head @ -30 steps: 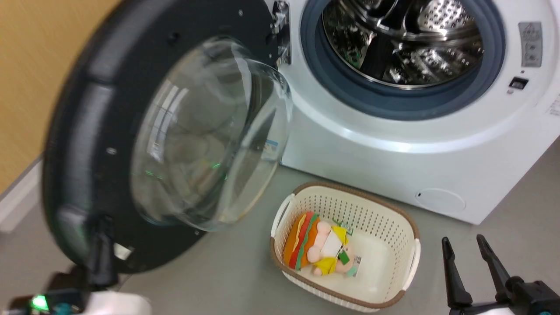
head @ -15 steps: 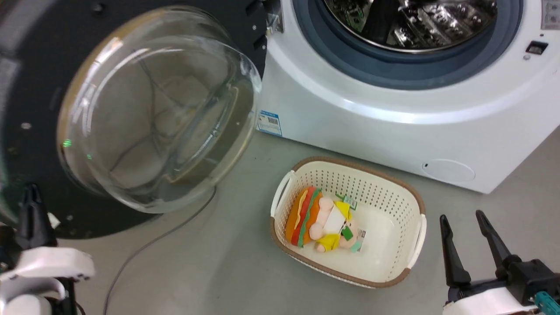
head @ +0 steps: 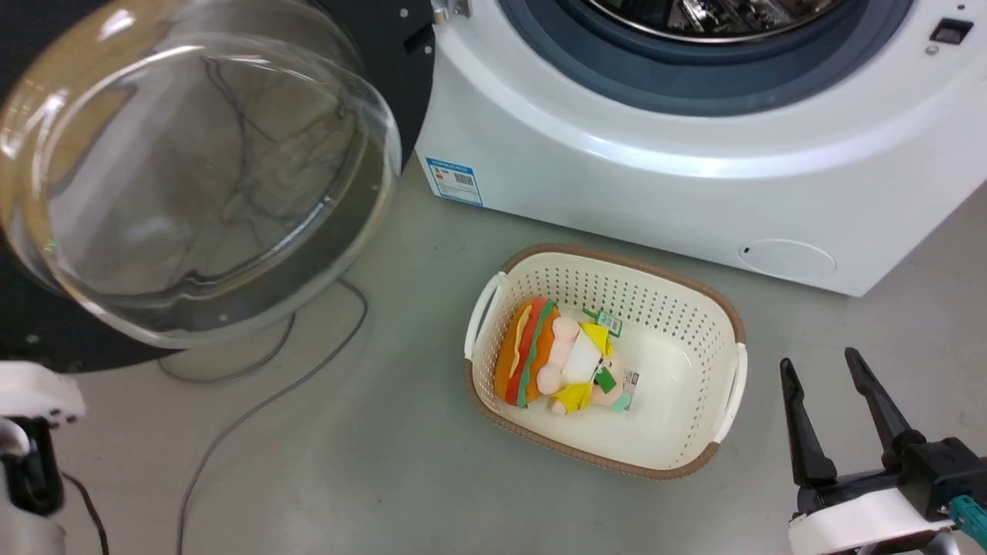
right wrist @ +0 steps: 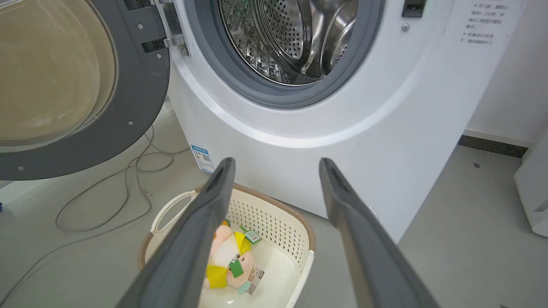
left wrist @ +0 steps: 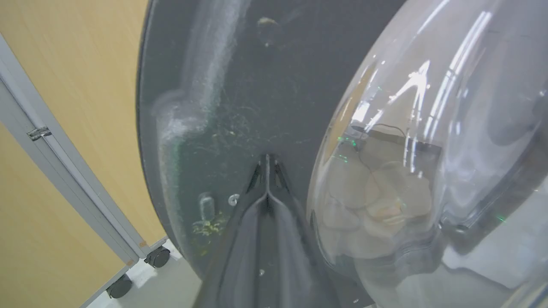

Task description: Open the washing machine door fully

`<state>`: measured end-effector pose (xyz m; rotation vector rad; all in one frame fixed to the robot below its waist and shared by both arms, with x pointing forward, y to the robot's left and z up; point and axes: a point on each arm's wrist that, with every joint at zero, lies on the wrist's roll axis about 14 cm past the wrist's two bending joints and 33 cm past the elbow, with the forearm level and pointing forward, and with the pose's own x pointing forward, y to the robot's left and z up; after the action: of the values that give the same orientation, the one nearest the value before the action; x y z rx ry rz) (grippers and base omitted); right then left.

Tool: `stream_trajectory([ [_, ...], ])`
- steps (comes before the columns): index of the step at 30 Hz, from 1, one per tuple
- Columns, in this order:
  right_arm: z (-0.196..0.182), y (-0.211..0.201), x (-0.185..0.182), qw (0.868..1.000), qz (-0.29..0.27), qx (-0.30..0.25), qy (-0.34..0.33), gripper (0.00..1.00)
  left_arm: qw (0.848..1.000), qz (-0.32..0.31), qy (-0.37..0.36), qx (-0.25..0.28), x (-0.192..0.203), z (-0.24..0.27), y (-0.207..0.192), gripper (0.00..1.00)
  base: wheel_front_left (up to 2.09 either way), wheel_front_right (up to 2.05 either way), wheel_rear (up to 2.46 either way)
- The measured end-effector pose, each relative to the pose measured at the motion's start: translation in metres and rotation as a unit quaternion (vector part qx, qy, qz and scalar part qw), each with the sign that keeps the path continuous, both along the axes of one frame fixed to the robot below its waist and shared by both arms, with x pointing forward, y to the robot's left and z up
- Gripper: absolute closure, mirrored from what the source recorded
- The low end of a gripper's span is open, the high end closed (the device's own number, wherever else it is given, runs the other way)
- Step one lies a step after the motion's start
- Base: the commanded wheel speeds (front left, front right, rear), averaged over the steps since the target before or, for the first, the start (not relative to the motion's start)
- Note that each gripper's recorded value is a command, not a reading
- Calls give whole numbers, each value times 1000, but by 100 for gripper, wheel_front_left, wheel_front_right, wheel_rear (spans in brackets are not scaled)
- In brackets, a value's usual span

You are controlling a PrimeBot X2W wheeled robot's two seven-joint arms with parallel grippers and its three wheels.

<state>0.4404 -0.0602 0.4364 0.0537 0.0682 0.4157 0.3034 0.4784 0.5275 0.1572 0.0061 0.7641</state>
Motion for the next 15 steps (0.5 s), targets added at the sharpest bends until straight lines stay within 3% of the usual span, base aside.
stream_trajectory([
  [15,3,-13,5,1000,-16,-10,-9,0,1000,6,8,-13,25,1,19,100,0,0,0],
])
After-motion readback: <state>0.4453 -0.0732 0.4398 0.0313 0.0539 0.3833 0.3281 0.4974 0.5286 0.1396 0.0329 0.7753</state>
